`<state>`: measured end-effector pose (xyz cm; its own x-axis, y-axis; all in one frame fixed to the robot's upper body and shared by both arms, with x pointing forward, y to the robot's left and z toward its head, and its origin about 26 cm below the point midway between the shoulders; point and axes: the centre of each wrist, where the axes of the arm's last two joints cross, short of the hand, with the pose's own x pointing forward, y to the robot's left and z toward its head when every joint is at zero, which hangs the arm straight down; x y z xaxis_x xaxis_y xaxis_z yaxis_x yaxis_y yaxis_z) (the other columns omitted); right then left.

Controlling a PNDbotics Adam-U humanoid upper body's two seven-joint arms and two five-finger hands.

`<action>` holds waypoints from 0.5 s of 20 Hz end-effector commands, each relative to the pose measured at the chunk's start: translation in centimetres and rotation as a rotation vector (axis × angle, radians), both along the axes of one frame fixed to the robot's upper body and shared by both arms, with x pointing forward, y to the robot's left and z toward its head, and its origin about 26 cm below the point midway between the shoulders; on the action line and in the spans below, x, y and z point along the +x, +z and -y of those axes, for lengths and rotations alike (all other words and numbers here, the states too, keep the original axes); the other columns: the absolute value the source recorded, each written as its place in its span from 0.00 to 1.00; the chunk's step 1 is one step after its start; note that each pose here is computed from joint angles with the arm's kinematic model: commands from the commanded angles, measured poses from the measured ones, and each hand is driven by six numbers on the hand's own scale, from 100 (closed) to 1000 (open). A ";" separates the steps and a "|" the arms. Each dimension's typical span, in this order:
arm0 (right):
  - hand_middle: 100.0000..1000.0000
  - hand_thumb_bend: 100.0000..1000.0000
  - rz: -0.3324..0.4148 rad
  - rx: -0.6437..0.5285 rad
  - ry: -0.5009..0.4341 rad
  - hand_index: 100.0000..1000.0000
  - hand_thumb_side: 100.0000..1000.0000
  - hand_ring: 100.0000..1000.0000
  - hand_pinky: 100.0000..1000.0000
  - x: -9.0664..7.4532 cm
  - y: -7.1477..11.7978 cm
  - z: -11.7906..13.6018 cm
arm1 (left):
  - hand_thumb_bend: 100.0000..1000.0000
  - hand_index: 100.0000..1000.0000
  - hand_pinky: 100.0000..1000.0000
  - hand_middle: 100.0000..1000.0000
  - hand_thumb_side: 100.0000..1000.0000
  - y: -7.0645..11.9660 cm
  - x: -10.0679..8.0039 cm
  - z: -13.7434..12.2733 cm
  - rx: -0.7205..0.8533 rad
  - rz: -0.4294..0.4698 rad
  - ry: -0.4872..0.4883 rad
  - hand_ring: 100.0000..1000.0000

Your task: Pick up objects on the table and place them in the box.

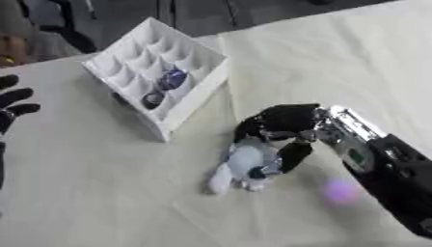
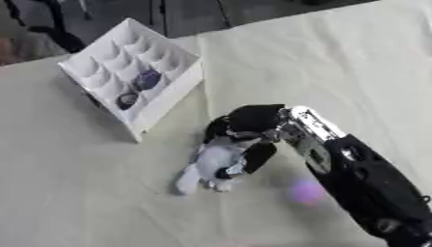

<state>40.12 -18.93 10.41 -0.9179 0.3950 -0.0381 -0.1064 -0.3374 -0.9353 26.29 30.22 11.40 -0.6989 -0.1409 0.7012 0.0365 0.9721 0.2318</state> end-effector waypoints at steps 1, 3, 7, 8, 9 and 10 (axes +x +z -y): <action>0.85 0.47 0.014 -0.071 -0.028 0.91 0.82 0.63 0.72 0.1 -0.5 1.1 | 0.16 0.89 0.71 0.80 0.99 0.9 0.0 0.0 0.012 0.030 -0.007 0.78; 0.85 0.47 0.030 -0.073 -0.007 0.91 0.81 0.62 0.71 -0.2 0.0 0.9 | 0.16 0.89 0.71 0.80 0.99 0.9 0.0 -0.1 0.013 0.031 -0.005 0.78; 0.85 0.46 0.047 -0.059 0.042 0.92 0.80 0.58 0.69 -1.1 1.5 0.4 | 0.16 0.89 0.71 0.80 0.99 1.0 0.0 -0.1 0.016 0.032 -0.001 0.78; 0.85 0.46 0.052 -0.051 0.060 0.92 0.80 0.58 0.69 -1.5 2.0 0.3 | 0.16 0.89 0.71 0.80 0.99 1.1 0.0 -0.2 0.017 0.032 0.000 0.78; 0.85 0.47 0.057 -0.045 0.080 0.92 0.79 0.57 0.69 -1.9 2.6 0.1 | 0.16 0.89 0.72 0.80 0.99 1.1 0.0 -0.2 0.018 0.031 0.001 0.78; 0.85 0.47 0.064 -0.038 0.102 0.92 0.79 0.57 0.69 -2.4 3.3 -0.1 | 0.16 0.89 0.72 0.80 0.99 1.1 0.0 -0.3 0.020 0.030 0.003 0.78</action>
<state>38.07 -18.86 11.99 -0.9396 0.3330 -0.0792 -0.0521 -0.3677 -0.9285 26.35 30.20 11.50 -0.6998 -0.1406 0.7004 0.0352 0.9725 0.2304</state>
